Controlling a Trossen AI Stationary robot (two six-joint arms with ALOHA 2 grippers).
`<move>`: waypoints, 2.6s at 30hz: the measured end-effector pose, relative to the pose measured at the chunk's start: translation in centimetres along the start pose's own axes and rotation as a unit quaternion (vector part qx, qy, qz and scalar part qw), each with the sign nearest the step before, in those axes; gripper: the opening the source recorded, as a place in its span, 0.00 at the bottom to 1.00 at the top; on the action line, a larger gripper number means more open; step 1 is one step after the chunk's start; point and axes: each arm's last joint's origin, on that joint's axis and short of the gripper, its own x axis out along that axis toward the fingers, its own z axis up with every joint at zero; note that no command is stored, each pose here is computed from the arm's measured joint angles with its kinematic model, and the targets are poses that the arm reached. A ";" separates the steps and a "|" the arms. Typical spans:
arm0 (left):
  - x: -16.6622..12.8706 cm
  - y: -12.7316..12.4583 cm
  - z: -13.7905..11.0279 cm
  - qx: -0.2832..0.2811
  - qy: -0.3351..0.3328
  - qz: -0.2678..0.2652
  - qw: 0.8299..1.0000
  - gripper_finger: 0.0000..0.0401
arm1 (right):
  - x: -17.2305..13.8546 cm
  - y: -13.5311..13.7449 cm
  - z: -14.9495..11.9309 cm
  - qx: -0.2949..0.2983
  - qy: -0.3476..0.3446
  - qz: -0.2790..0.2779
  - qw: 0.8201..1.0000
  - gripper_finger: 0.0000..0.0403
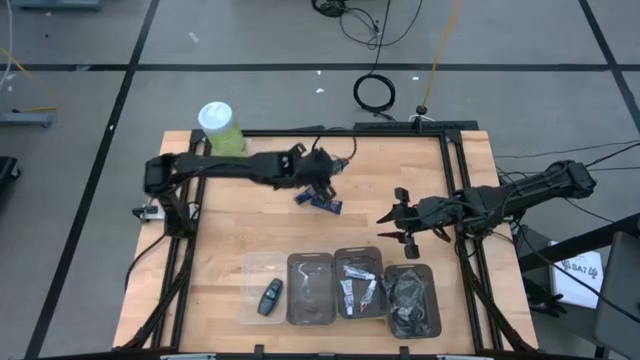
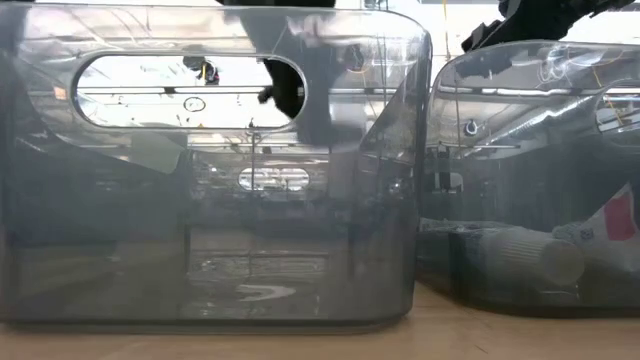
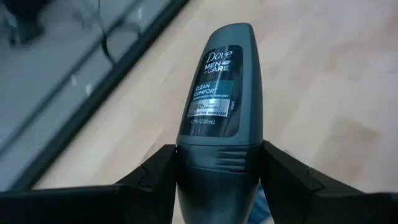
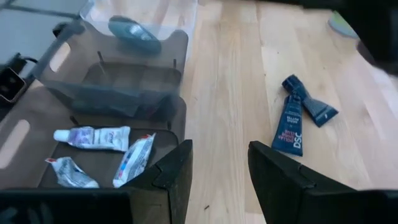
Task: Pick & Place Travel size toiletries
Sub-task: Put the black deodorant into the transparent bin, then put the top blue shaving cream into the left black bin
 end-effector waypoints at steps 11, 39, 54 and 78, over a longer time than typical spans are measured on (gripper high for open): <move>-10.3 -5.5 -4.9 0.031 -0.093 -0.046 0.994 0.44 | -2.4 -0.3 -1.3 0.010 -0.055 -0.008 0.998 0.36; -22.9 -11.0 -22.9 -0.251 0.086 -0.203 0.943 0.21 | -3.4 -0.4 -1.8 0.008 -0.074 -0.006 0.997 0.36; -21.7 -10.4 -21.8 -0.210 0.042 -0.169 0.962 0.00 | -3.4 -0.4 -1.7 0.008 -0.075 -0.006 0.997 0.36; -11.0 -4.2 -9.1 -0.047 -0.095 -0.067 0.992 0.19 | -3.5 -0.5 -1.7 -0.017 -0.076 -0.009 0.997 0.36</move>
